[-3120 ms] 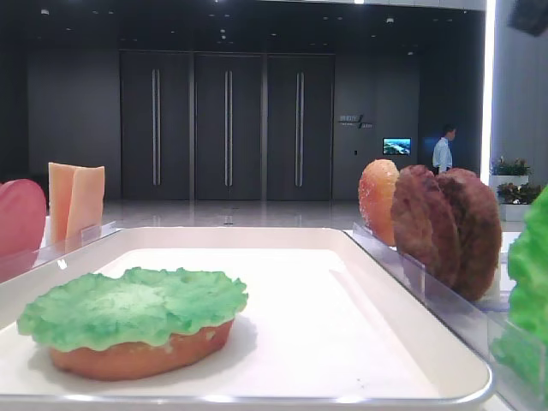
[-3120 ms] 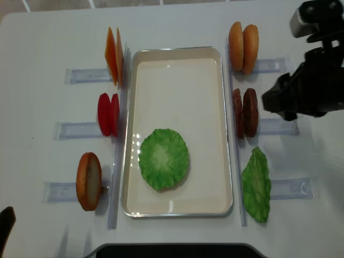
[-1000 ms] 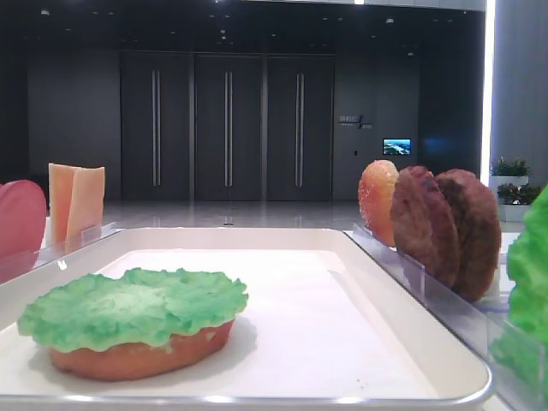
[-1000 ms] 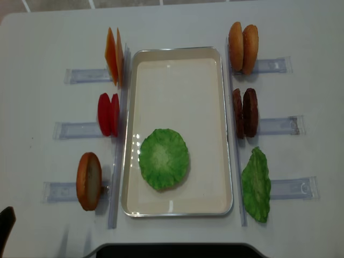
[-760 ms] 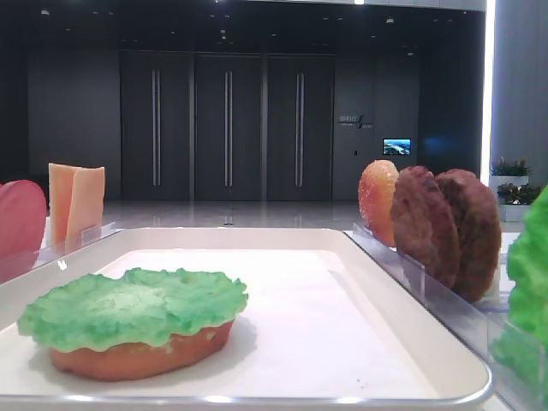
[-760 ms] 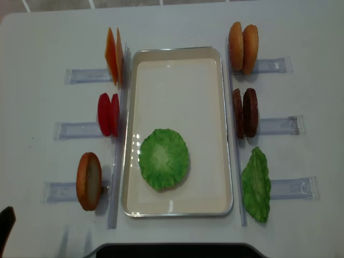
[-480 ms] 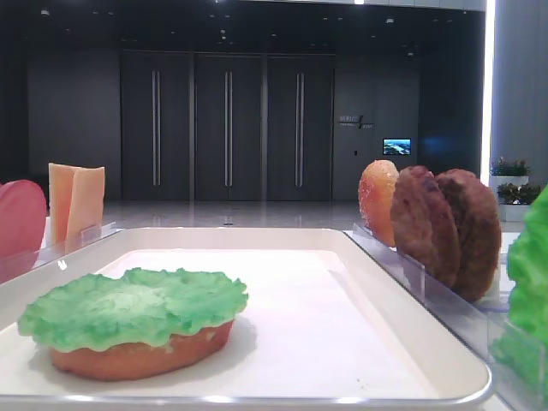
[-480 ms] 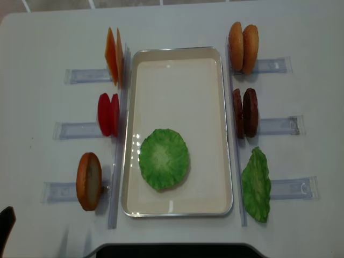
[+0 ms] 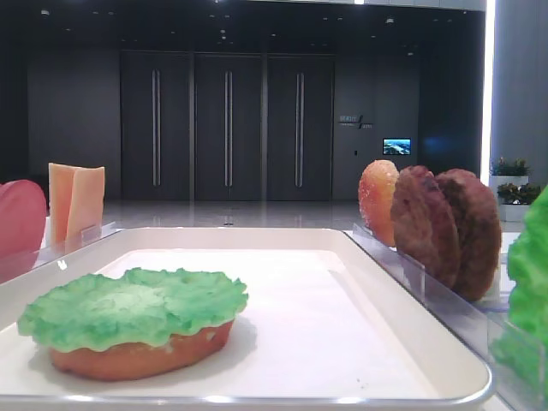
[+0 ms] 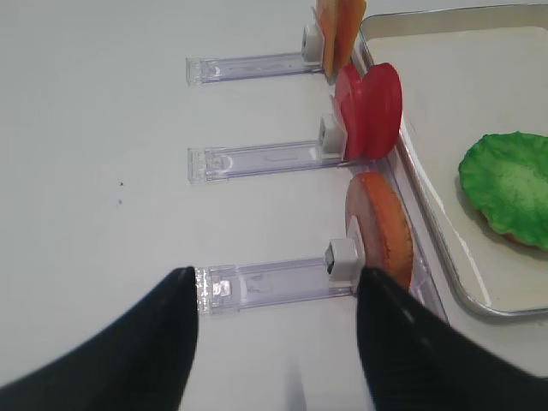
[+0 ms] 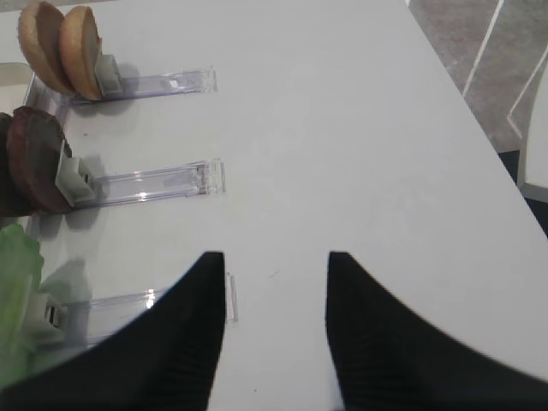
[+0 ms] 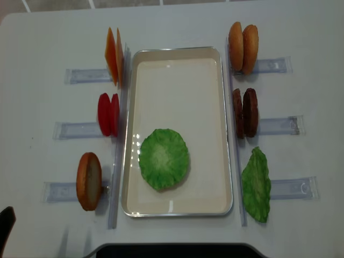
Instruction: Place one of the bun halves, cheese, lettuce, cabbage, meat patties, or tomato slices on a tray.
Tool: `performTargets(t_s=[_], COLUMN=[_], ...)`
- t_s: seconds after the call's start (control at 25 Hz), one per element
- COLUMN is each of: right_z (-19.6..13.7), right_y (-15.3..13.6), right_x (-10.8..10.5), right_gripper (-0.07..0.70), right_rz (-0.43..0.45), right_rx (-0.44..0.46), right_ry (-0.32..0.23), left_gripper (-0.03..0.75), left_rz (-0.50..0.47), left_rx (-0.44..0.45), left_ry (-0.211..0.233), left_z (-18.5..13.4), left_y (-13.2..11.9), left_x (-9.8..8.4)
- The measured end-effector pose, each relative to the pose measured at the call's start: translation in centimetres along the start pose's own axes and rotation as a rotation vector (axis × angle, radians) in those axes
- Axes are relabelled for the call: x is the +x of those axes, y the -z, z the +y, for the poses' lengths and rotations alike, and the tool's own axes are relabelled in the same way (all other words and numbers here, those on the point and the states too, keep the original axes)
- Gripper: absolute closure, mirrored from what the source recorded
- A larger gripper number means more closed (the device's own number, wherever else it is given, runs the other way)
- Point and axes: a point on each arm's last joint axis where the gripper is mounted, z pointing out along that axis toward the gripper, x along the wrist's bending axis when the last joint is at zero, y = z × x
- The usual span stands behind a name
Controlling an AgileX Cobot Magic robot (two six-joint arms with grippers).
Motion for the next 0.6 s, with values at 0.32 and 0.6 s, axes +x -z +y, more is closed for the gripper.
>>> performTargets(t_s=[0.32,0.6], right_z=[0.0,0.0], right_y=[0.0,0.0], right_x=[0.0,0.0], right_gripper=[0.356,0.356], right_rz=[0.0,0.0], right_rx=[0.0,0.0], right_ry=[0.0,0.0], left_gripper=[0.262,0.262], left_rz=[0.0,0.0], left_rx=[0.0,0.0], left_ry=[0.0,0.0], left_z=[0.0,0.0], left_y=[0.0,0.0], left_x=[0.0,0.0])
